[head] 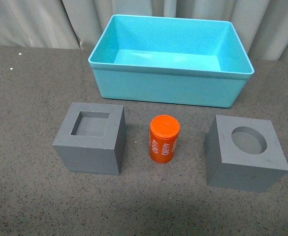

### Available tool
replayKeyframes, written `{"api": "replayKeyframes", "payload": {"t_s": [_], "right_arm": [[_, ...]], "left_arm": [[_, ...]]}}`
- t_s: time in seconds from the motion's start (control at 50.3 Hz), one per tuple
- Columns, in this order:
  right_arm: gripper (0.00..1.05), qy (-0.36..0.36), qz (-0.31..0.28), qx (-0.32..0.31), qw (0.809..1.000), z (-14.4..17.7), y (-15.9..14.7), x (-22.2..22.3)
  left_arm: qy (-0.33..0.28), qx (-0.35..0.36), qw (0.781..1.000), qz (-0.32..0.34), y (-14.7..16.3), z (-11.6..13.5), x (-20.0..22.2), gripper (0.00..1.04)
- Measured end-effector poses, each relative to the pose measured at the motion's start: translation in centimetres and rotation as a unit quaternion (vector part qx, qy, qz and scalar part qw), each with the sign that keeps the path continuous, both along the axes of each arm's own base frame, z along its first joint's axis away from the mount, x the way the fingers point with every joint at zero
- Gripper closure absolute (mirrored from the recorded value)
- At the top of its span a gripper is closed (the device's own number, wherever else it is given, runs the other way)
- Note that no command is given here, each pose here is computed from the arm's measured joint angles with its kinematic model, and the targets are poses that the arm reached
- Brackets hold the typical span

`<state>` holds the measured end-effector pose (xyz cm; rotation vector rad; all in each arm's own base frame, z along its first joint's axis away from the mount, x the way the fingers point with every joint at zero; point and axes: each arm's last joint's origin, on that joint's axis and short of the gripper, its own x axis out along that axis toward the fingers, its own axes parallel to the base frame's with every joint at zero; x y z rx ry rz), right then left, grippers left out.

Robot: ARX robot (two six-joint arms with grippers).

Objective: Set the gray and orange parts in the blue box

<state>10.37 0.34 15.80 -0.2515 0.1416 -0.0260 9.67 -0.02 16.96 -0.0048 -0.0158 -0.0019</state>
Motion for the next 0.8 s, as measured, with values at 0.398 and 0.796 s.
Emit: {"api": "replayKeyframes", "payload": {"t_s": [0.398, 0.796], "right_arm": [[0.1, 0.244, 0.022, 0.082, 0.966, -1.9, 2.8, 9.0], [0.1, 0.342, 0.003, 0.146, 0.928, -5.2, 3.9, 13.8]], "left_arm": [[0.0, 0.0, 1.0, 0.0, 0.0, 0.0, 0.0, 0.07], [0.0, 0.0, 1.0, 0.0, 0.0, 0.0, 0.0, 0.07]]}}
